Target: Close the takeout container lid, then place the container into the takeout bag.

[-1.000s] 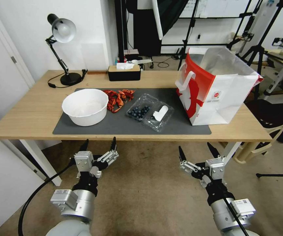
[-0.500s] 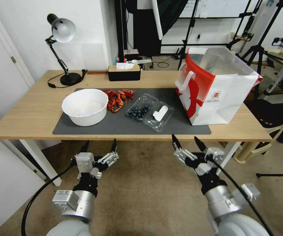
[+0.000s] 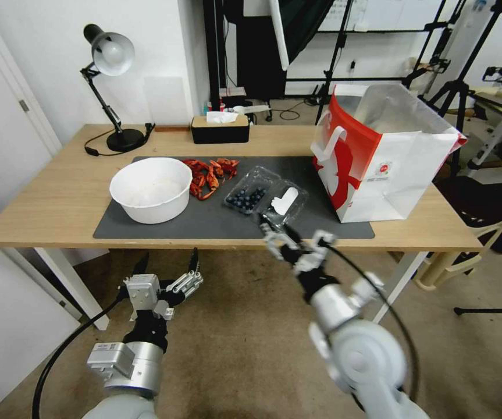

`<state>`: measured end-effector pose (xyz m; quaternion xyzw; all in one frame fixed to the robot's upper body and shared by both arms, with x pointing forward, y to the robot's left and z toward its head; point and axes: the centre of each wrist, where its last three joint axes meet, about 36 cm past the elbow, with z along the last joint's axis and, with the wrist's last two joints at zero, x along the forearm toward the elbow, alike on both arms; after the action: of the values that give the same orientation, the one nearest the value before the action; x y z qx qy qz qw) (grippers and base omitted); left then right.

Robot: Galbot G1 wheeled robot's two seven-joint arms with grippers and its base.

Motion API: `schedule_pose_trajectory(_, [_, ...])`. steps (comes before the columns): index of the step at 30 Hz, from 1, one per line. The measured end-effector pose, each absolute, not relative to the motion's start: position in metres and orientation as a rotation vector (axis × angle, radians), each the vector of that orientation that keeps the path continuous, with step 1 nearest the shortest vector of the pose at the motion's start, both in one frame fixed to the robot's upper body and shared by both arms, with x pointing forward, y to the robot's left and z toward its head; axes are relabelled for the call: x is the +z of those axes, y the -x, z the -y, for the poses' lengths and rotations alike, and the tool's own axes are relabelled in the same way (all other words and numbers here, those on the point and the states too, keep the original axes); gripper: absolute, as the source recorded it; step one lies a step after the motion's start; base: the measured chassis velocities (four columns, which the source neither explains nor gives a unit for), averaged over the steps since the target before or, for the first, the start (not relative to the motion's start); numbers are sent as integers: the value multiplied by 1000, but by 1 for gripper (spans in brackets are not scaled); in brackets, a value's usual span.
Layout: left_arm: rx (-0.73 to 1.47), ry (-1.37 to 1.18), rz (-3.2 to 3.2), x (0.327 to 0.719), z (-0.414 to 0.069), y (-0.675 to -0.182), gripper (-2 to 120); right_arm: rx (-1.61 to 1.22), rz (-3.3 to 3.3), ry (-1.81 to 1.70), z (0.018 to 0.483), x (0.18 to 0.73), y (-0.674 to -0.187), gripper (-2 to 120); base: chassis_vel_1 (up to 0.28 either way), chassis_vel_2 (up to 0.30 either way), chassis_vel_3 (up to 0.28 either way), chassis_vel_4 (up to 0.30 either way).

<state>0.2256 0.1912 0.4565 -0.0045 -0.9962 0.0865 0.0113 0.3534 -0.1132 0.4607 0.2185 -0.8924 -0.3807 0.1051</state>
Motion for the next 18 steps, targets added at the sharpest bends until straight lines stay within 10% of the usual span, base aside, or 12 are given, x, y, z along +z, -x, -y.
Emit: schedule_pose_trajectory(18, [221,8,3102,438,-198,-230,100,-1034,2503,-386,64,495,-413,100,0,0,0,0])
